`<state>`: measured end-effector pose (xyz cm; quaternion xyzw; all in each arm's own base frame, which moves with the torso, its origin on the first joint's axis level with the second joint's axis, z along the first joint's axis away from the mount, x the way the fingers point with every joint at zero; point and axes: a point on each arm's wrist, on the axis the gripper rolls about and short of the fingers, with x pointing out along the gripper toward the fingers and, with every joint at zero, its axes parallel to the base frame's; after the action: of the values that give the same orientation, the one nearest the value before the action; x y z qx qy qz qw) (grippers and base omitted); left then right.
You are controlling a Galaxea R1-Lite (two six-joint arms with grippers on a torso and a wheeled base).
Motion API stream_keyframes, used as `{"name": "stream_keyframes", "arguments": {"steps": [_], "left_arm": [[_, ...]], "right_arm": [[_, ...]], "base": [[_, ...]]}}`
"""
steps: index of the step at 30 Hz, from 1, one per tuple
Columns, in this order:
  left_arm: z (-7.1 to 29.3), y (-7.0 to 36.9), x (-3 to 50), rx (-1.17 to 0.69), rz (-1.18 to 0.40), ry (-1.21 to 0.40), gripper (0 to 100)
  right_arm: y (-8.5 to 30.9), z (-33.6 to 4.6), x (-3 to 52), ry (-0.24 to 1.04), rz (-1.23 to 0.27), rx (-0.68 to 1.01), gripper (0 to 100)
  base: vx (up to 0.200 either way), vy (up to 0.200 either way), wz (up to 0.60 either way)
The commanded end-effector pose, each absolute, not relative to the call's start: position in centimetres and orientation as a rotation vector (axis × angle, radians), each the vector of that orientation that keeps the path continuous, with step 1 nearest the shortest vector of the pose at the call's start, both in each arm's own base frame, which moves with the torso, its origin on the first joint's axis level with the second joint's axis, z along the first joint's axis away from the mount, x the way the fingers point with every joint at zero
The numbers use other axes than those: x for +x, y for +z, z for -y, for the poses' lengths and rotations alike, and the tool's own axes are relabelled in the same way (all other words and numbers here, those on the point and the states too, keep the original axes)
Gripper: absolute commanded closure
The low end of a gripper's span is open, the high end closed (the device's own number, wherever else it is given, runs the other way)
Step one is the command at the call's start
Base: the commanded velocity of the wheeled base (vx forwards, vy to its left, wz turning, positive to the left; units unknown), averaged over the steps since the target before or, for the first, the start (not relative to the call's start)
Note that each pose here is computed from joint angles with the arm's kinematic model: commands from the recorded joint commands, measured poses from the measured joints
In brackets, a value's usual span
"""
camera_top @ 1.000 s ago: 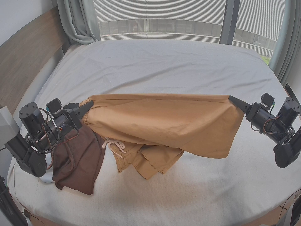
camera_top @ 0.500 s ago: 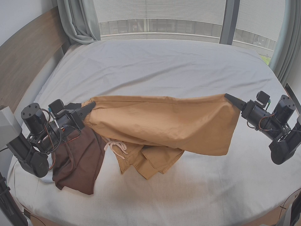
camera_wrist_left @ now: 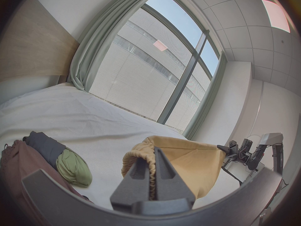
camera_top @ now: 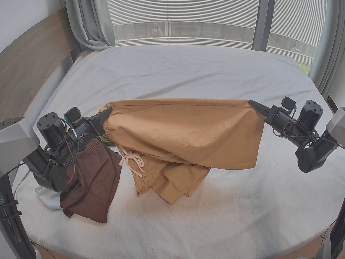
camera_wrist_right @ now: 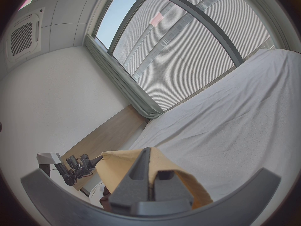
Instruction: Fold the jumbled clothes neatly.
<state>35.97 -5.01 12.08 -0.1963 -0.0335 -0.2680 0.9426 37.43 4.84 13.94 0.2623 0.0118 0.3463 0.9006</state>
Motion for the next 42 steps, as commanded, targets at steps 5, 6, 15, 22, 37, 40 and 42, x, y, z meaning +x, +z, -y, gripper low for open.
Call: {"name": "stream_keyframes", "arguments": {"steps": [5,6,15,22,37,40,42], "left_arm": [[6.4,9.0,38.8,-0.413,0.039,-0.532,100],[6.5,9.0,38.9,-0.413,0.04,-0.532,100],[8.2,8.4,41.4,-0.431,0.085,-0.536,100],[8.4,7.8,43.1,-0.45,0.098,-0.515,100],[8.8,7.0,45.6,-0.468,0.094,-0.497,100],[8.9,7.0,45.8,-0.468,0.098,-0.498,100],[8.9,7.0,45.8,-0.468,0.099,-0.499,100]], "right_arm": [[11.3,-4.7,40.3,0.677,-0.043,0.555,100],[11.3,-4.7,40.3,0.677,-0.043,0.555,100],[10.9,-3.9,42.3,0.656,-0.022,0.553,100],[10.1,-3.6,44.3,0.629,-0.013,0.554,100],[9.5,-3.7,46.8,0.625,-0.012,0.556,100],[9.3,-3.7,47.0,0.625,-0.01,0.554,100],[9.1,-3.7,47.2,0.625,-0.011,0.555,100]], "base": [[0.0,0.0,0.0],[0.0,0.0,0.0],[0.0,0.0,0.0],[0.0,0.0,0.0],[0.0,0.0,0.0],[0.0,0.0,0.0],[0.0,0.0,0.0]]}}
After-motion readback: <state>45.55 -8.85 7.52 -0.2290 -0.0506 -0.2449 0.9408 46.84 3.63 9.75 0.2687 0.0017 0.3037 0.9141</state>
